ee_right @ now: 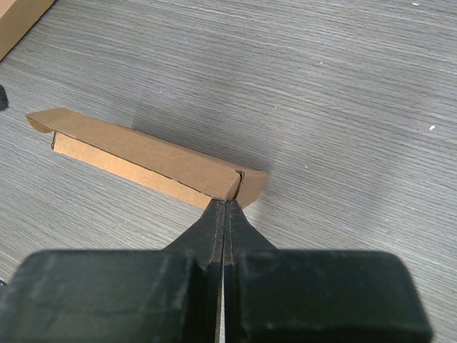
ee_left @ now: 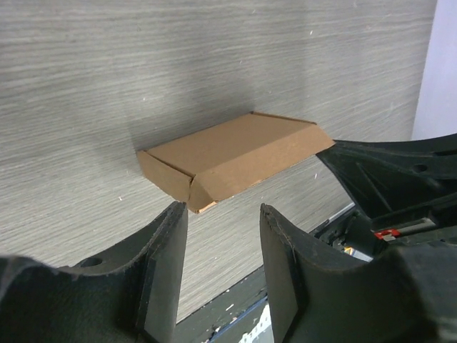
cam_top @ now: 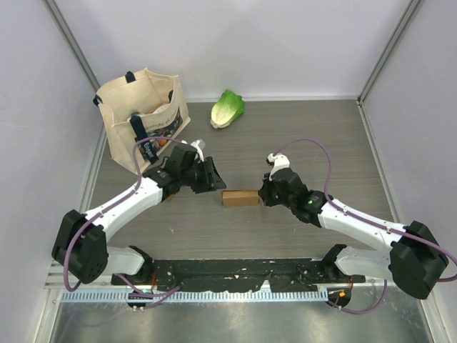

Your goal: Fold the paper box

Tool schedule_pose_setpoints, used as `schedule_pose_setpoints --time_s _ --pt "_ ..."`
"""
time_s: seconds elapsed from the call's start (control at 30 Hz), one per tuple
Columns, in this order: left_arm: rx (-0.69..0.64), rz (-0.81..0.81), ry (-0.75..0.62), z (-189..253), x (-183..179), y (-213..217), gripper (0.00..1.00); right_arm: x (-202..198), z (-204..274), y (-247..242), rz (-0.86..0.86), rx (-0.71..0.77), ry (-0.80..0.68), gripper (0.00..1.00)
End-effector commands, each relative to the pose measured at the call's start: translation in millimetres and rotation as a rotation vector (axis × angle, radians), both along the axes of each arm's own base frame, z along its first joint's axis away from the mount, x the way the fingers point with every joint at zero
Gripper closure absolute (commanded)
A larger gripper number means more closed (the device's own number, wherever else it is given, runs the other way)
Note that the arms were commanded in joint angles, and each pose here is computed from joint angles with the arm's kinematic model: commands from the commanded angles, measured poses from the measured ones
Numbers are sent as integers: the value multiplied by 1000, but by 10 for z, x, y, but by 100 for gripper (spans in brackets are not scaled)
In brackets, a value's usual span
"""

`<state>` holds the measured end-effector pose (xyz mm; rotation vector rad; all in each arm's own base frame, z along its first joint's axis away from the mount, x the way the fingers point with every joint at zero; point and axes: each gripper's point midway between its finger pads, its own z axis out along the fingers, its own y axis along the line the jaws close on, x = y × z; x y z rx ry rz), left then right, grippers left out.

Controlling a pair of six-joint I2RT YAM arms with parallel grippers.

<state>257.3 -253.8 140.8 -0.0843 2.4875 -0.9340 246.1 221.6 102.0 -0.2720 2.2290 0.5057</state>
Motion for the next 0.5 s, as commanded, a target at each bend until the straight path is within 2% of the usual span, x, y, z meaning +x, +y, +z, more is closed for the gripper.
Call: schedule_pose_setpoints --time_s 0.0,0.07,0.47 --pt "5 -54 -15 81 -22 -109 52 -31 44 1 17 -9 3 99" --pt "33 -52 -5 30 -31 -107 52 -30 54 6 18 -7 2 99" --pt "0 -76 4 -11 -54 -268 57 -33 90 24 21 7 1 99"
